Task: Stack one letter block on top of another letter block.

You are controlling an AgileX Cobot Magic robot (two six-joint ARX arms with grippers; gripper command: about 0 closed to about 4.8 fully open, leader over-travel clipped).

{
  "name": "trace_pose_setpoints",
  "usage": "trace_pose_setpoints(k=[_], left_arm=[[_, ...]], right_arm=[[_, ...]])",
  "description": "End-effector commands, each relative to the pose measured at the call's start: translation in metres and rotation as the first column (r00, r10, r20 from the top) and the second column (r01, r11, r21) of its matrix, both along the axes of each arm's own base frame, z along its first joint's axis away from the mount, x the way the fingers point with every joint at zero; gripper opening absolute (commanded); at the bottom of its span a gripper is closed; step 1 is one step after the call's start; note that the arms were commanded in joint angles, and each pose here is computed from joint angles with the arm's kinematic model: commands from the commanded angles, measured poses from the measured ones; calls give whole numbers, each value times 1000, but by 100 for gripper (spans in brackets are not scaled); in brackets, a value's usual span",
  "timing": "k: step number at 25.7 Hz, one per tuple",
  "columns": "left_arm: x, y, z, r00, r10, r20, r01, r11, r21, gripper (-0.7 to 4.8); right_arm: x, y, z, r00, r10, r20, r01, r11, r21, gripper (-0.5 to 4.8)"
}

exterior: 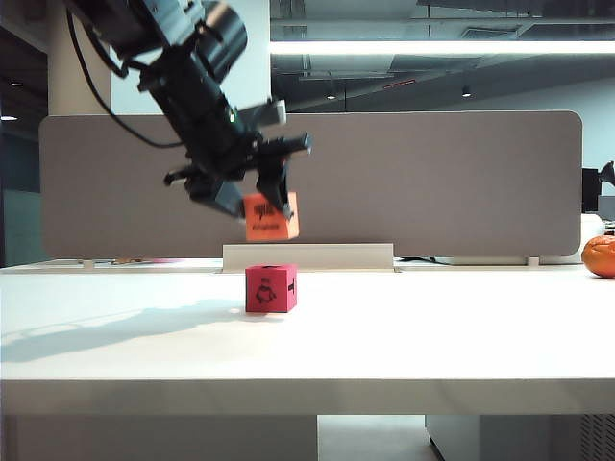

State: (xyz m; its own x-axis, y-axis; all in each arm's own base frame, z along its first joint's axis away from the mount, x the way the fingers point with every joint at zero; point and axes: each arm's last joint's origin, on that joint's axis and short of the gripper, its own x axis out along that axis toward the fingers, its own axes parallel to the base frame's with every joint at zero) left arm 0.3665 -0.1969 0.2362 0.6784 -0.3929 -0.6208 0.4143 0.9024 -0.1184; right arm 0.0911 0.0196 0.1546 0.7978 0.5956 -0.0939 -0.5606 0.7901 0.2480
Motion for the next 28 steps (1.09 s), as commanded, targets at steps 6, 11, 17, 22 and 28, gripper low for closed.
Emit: trace_pose_setpoints(k=[6, 11, 17, 22, 28], left_arm=[[5, -3, -17, 999, -3, -43, 4, 1000, 21, 214], [6, -3, -17, 999, 5, -32, -5, 1000, 23, 215], [6, -3, -17, 1000, 5, -30, -5, 1000, 22, 285], [7, -3, -18, 1000, 5, -29, -5, 1000, 21, 315], [6, -3, -18, 1000, 5, -30, -5, 1000, 21, 404]], right_arm=[[0, 0, -1, 1000, 3, 7, -3, 1000, 0, -1], [0, 0, -1, 1000, 2, 6, -2, 1000, 0, -1], [0, 0, -1, 1000, 2, 6, -2, 1000, 0, -1], [0, 0, -1, 1000, 2, 6, -2, 1000, 0, -1], [0, 0, -1, 1000, 2, 6, -2, 1000, 0, -1]])
